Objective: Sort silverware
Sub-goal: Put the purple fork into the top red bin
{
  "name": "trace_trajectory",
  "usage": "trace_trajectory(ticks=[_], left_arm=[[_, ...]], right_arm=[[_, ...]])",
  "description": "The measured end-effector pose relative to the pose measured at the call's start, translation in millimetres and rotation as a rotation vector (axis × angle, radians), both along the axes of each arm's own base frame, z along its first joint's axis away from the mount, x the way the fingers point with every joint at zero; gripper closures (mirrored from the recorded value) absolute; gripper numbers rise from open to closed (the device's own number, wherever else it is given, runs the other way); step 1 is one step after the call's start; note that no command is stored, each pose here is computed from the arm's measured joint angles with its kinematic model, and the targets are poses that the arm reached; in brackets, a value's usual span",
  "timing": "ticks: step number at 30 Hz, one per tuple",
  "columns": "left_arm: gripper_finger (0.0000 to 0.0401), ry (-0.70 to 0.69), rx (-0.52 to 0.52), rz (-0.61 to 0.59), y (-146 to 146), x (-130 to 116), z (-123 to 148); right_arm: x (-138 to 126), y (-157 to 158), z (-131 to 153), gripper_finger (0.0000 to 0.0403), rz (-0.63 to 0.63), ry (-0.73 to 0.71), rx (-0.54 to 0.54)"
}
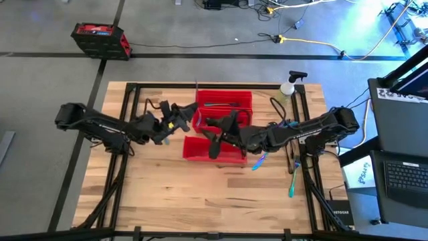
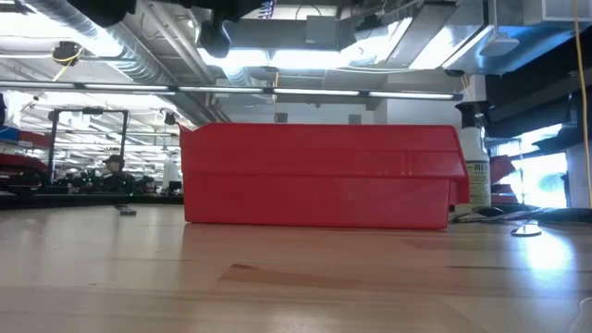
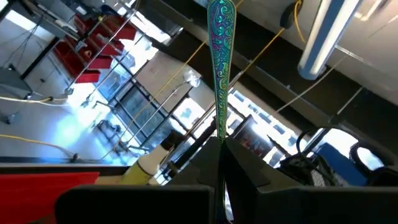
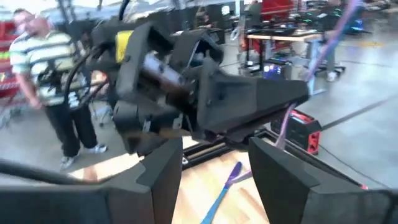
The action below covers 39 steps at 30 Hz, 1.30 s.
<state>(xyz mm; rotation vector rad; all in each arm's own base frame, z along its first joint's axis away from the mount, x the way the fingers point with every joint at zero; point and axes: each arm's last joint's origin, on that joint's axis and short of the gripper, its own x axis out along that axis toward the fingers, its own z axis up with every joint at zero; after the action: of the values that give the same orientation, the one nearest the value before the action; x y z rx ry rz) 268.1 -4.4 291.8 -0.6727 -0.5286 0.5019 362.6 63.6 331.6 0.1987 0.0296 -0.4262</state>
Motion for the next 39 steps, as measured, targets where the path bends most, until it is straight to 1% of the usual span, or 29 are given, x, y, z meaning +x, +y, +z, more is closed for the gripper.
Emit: trace_trajectory(ticks=[4,6,8,10,12,13,19,22,28,30,32,39], left_arm=[[0.0401,0.016,0.004,-0.001,-0.4,3.3,-4.3],[0.0401,0.01,0.012,-0.003,-0.5,3.0,-3.3],[0.0401,0.011,0.041,-0.007,-0.8,2.6,-1.8],[0.0401,0.01,0.067,-0.008,-1.0,2.1,-0.2],[0.0401,0.01,0.074,-0.007,-1.1,1.9,0.4],[0.0401,0.01,0.075,-0.008,-1.1,1.9,0.4],[0.0401,0.019,0.113,-0.036,-2.8,2.2,1.0],[0.0401,0.02,0.127,-0.043,-4.1,2.1,1.6],[0.0401,0.021,0.134,-0.059,-4.4,2.4,1.5],[0.0401,0.02,0.135,-0.066,-5.5,2.4,1.5],[0.0401,0.022,0.139,-0.066,-5.7,2.4,1.6],[0.0401,0.037,0.159,-0.068,-9.1,2.3,1.4]], right_arm=[[-0.6,-2.7,-1.6,0.0235,-0.11,-0.002,0.005],[-0.8,-3.0,-1.8,0.0235,-0.139,-0.009,0.013],[-1.1,-3.5,-2.4,0.0235,-0.159,-0.022,0.046],[0.8,-5.3,-6.1,0.0235,-0.144,-0.013,0.071],[3.5,-7.1,-9.2,0.0232,-0.099,0.008,0.067],[5.3,-8.1,-11.1,0.0227,-0.102,0.007,0.066],[8.6,-12.2,-15.3,0.0175,-0.123,0.021,0.057],[13.9,-16.4,-22.4,0.0157,-0.135,0.034,0.054],[25.1,-18.8,-37.3,0.0151,-0.121,0.041,0.068],[27.3,-18.2,-39.3,0.0155,-0.122,0.032,0.07],[27.5,-18.1,-39.6,0.0169,-0.13,0.029,0.069],[26.8,-18.9,-38.8,0.025,-0.176,0.019,0.063]])
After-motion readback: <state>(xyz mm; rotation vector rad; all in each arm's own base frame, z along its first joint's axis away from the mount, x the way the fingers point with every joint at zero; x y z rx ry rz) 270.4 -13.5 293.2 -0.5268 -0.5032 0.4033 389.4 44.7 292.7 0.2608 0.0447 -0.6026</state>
